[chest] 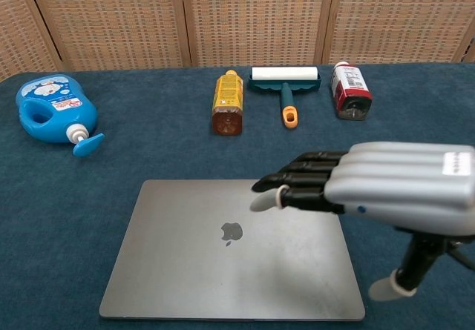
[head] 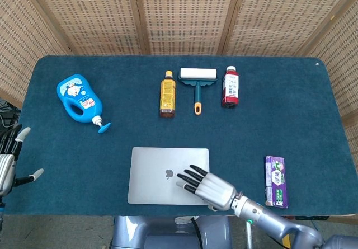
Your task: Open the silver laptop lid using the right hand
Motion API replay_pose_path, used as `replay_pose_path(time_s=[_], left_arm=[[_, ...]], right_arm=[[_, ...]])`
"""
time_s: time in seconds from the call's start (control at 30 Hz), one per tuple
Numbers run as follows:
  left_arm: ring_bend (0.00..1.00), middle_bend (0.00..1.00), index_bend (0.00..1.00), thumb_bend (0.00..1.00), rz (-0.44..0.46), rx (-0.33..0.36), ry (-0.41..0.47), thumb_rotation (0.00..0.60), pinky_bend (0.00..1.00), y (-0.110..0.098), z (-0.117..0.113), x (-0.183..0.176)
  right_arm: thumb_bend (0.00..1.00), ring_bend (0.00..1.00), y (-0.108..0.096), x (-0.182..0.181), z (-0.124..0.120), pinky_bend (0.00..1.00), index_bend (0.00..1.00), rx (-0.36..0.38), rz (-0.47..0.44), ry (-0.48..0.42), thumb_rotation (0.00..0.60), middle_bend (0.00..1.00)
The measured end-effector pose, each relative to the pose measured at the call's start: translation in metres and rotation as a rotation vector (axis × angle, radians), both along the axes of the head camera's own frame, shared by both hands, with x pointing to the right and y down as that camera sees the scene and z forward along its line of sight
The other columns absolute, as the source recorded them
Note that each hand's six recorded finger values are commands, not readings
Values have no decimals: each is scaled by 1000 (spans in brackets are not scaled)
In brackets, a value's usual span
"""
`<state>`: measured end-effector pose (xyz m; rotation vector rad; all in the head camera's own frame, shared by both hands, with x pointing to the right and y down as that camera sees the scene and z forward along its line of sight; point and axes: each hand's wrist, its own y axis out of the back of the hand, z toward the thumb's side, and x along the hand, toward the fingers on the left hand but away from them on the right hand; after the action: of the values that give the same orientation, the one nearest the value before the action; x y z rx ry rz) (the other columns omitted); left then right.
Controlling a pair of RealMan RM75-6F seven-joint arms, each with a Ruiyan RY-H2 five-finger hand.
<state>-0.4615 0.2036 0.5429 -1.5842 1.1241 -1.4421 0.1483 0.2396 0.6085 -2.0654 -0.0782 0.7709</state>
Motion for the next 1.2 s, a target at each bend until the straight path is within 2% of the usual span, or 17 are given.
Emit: replay_pose_path(time_s=[0.3, 0.57, 0.87, 1.2], left_arm=[[0, 0, 0, 0, -5, -26, -26, 600, 0, -4, 11, 1], [0, 0, 0, 0, -22, -33, -54, 600, 0, -7, 17, -2], [0, 0, 0, 0, -34, -39, -66, 600, 0, -11, 21, -5], [0, 0, 0, 0, -43, -42, -61, 600, 0, -12, 21, -7]], right_arm=[[0, 0, 11, -53, 26, 0, 99, -9, -100, 19, 600, 64], [17, 0, 12, -80, 50, 0, 107, -37, -91, 34, 600, 74], [29, 0, 20, -99, 57, 0, 123, -45, -98, 14, 600, 80], [104, 0, 27, -112, 68, 0, 134, -39, -95, 15, 600, 87]])
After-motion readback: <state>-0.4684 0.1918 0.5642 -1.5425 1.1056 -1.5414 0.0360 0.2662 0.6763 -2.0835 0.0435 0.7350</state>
